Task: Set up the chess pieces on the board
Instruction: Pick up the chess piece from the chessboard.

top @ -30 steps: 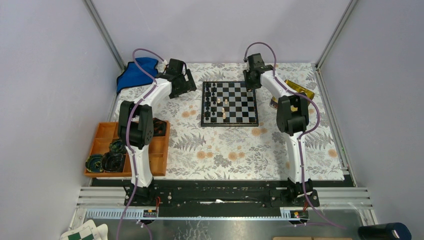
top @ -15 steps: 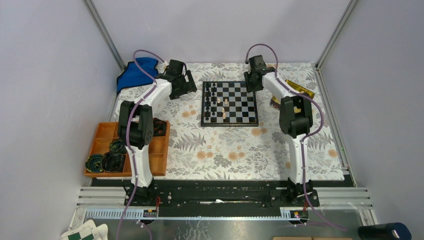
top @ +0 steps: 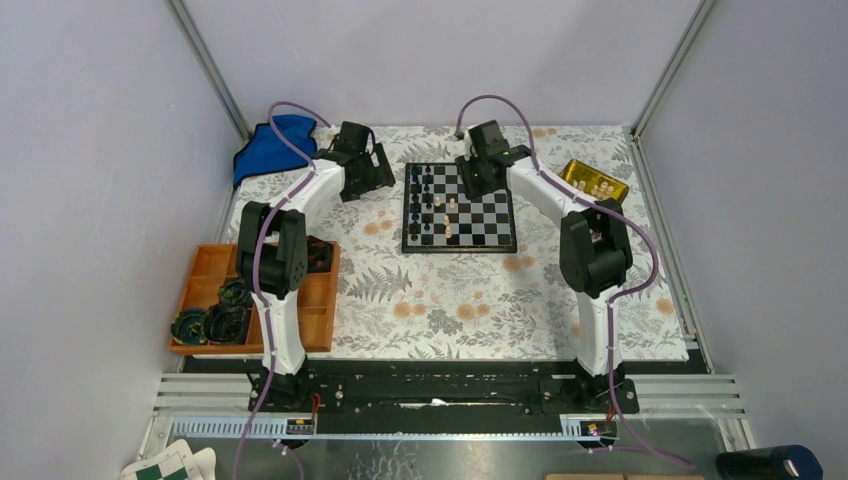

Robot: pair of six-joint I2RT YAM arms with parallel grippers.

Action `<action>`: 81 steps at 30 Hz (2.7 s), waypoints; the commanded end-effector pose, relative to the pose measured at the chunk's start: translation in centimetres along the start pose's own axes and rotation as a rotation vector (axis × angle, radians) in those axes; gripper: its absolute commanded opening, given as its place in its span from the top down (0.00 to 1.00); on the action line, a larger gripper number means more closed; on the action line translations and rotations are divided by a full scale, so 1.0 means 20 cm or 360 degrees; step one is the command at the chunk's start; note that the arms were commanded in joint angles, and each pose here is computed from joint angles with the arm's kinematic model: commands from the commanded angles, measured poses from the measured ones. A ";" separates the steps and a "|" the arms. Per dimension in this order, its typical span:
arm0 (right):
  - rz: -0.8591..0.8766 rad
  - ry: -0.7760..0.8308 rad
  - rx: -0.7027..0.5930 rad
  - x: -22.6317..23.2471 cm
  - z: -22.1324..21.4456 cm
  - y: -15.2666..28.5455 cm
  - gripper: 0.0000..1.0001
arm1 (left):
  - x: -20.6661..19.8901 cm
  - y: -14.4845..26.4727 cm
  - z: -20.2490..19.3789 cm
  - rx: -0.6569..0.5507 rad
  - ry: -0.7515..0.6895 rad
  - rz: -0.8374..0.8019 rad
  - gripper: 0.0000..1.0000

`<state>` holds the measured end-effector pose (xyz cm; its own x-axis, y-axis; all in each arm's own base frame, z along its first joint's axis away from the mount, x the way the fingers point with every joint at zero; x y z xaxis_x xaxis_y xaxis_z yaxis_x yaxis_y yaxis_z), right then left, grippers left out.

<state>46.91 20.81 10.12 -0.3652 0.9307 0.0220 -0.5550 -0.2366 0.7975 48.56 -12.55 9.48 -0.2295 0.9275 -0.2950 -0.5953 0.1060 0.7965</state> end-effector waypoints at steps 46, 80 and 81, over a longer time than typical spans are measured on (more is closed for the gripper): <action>0.0186 0.0139 0.0045 0.28 0.04 -0.26 0.57 | -0.03 0.02 0.07 -0.0065 0.0019 -0.0065 0.01; -0.0166 0.0013 -0.0208 -0.05 0.31 -0.15 0.95 | -0.01 0.02 0.02 -0.0036 0.0028 -0.0049 0.01; -0.0185 -0.0003 -0.0217 -0.08 0.32 -0.15 0.95 | 0.00 0.01 0.02 -0.0035 0.0026 -0.0048 0.01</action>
<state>50.24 24.00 5.69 -0.3878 0.9210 -0.0362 -0.5507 -0.2001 0.8104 48.04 -12.44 9.26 -0.2362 0.9237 -0.3017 -0.5862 0.1122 0.8024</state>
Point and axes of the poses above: each gripper's point midway between its finger pads, its own y axis back along the fingers, its own x axis along the line the jaws close on, z = x × y, the point moved 1 cm from there along y, back along the fingers, and after that the axes turned 1 degree about -y, right-handed, at the moved point
